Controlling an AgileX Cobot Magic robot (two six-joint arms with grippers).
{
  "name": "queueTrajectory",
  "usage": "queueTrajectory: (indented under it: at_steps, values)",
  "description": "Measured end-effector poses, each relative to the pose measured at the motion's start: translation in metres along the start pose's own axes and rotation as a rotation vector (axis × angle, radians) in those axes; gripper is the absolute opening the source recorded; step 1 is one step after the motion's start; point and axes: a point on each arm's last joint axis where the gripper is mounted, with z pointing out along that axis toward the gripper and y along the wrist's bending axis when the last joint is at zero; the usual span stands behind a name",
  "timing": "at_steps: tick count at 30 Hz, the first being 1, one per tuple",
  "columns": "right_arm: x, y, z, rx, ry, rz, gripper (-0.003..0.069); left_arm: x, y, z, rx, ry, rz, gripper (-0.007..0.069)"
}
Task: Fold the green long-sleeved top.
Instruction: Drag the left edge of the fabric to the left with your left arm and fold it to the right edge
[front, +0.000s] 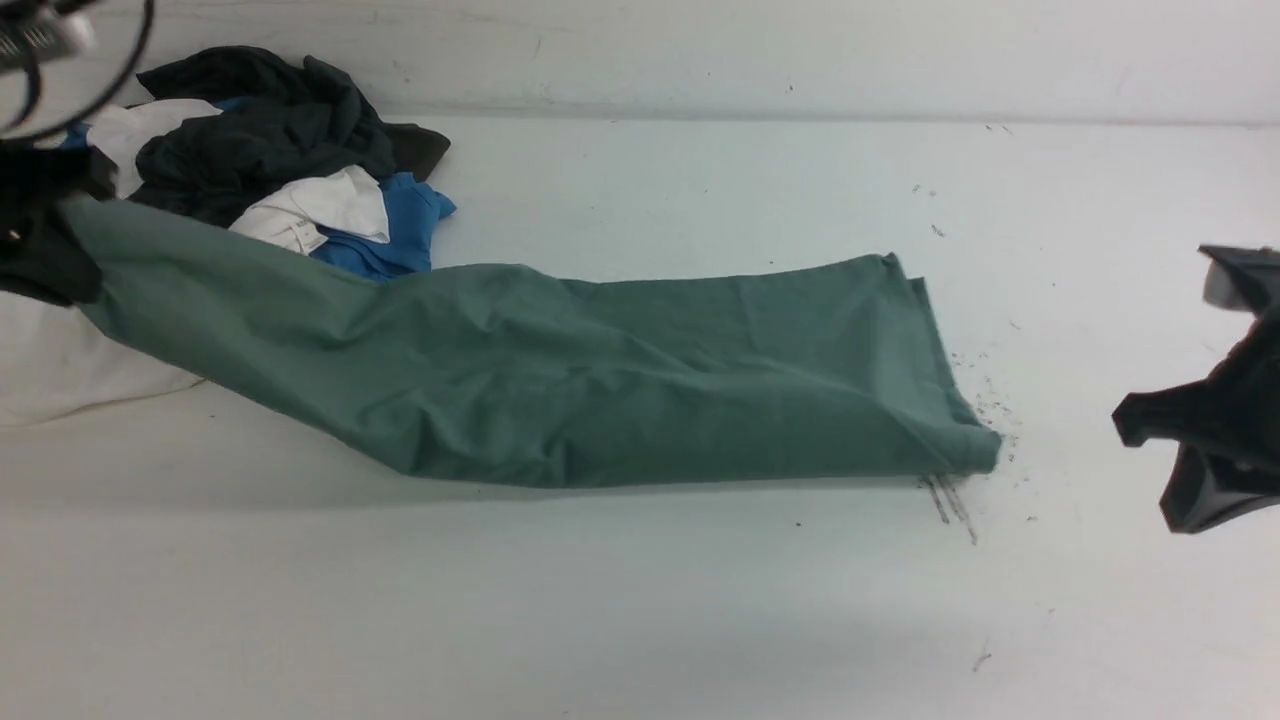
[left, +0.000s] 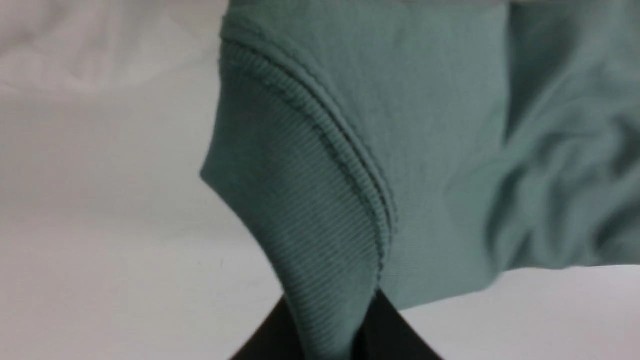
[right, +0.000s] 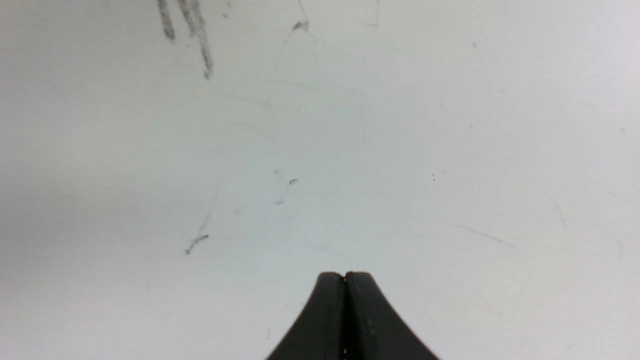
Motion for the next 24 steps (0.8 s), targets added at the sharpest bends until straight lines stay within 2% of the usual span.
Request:
queueTrajectory:
  at_steps: [4, 7, 10, 17, 22, 24]
  values:
    - [0.002, 0.009, -0.017, -0.06, -0.121, -0.008, -0.0015, 0.007, -0.019, -0.045, 0.036, -0.102, 0.03, 0.0027]
    - [-0.002, 0.02, -0.017, -0.105, -0.177, -0.043, -0.0015, 0.011, -0.027, -0.057, 0.072, -0.127, 0.034, 0.0027]
    - [-0.008, 0.054, -0.013, -0.174, -0.243, -0.151, -0.0015, 0.011, -0.033, -0.059, 0.13, -0.134, 0.022, 0.0027]
    - [-0.046, 0.117, 0.001, -0.236, -0.351, -0.305, -0.0015, 0.008, -0.048, -0.061, 0.3, -0.156, -0.001, 0.0027]
    - [-0.054, 0.125, 0.012, -0.237, -0.306, -0.323, -0.0015, 0.007, -0.072, -0.051, 0.406, -0.125, 0.032, 0.0027]
    - [-0.051, 0.124, 0.01, -0.221, -0.288, -0.342, -0.0015, 0.007, -0.093, -0.037, 0.454, -0.077, 0.069, 0.0027]
